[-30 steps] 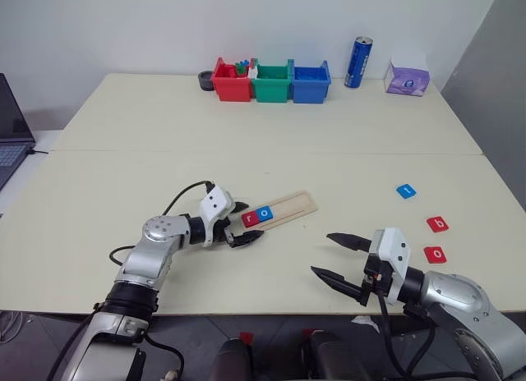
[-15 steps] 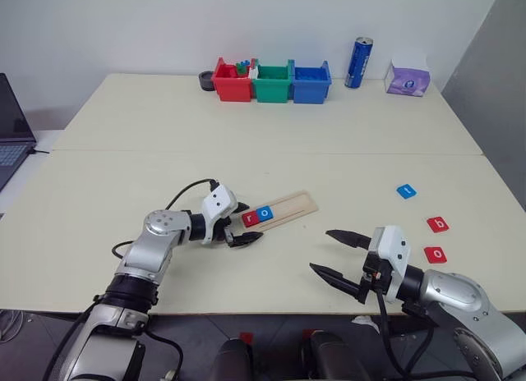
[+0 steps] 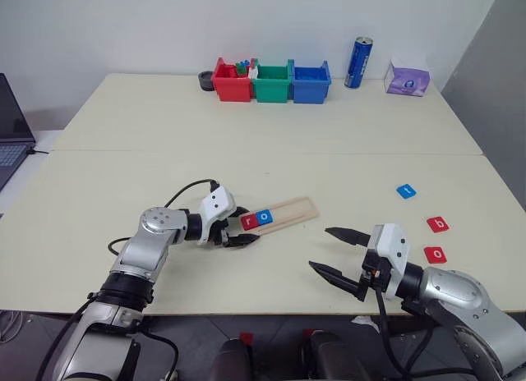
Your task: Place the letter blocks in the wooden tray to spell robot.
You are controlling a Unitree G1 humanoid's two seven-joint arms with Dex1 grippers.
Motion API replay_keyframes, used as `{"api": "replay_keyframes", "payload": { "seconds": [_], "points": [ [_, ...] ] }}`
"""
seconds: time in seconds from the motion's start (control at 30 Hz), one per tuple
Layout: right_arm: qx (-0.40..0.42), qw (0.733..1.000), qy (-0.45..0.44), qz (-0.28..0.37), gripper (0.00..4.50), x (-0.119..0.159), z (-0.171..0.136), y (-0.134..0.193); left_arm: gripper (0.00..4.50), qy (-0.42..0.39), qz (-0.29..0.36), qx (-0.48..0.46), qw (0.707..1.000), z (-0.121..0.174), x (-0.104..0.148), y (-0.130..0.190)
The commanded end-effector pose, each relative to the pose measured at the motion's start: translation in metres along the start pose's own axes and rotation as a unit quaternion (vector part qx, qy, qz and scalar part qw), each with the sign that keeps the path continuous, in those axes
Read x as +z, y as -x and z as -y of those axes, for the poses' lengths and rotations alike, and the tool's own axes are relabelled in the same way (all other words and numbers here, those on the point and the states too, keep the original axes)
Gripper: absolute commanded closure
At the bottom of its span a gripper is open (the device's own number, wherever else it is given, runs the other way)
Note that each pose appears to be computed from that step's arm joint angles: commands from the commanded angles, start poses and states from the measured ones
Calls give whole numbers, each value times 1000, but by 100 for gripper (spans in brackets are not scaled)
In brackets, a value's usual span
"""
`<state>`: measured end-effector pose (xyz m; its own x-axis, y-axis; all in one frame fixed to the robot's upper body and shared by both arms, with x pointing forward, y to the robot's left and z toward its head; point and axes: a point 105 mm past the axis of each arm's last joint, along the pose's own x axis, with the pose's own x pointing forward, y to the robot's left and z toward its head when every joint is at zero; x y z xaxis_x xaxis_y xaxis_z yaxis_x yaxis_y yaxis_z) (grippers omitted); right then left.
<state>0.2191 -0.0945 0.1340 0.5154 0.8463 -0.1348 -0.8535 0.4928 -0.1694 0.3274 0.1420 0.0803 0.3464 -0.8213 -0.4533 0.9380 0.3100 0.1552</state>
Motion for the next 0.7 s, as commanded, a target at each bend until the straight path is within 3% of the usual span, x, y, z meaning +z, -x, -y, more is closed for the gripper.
{"api": "replay_keyframes", "payload": {
  "seconds": [0.03, 0.3, 0.7],
  "points": [
    [26, 999, 43, 10, 64, 10, -12, 9, 112, -43, -2, -57, 997, 13, 5, -3],
    [40, 999, 19, -29, 64, -5, -22, 28, 112, -102, 6, -97, 990, 10, 19, -18],
    [36, 999, 2, -29, 64, -3, -24, 23, 112, -140, 24, -120, 982, 12, 25, -29]
  ]
}}
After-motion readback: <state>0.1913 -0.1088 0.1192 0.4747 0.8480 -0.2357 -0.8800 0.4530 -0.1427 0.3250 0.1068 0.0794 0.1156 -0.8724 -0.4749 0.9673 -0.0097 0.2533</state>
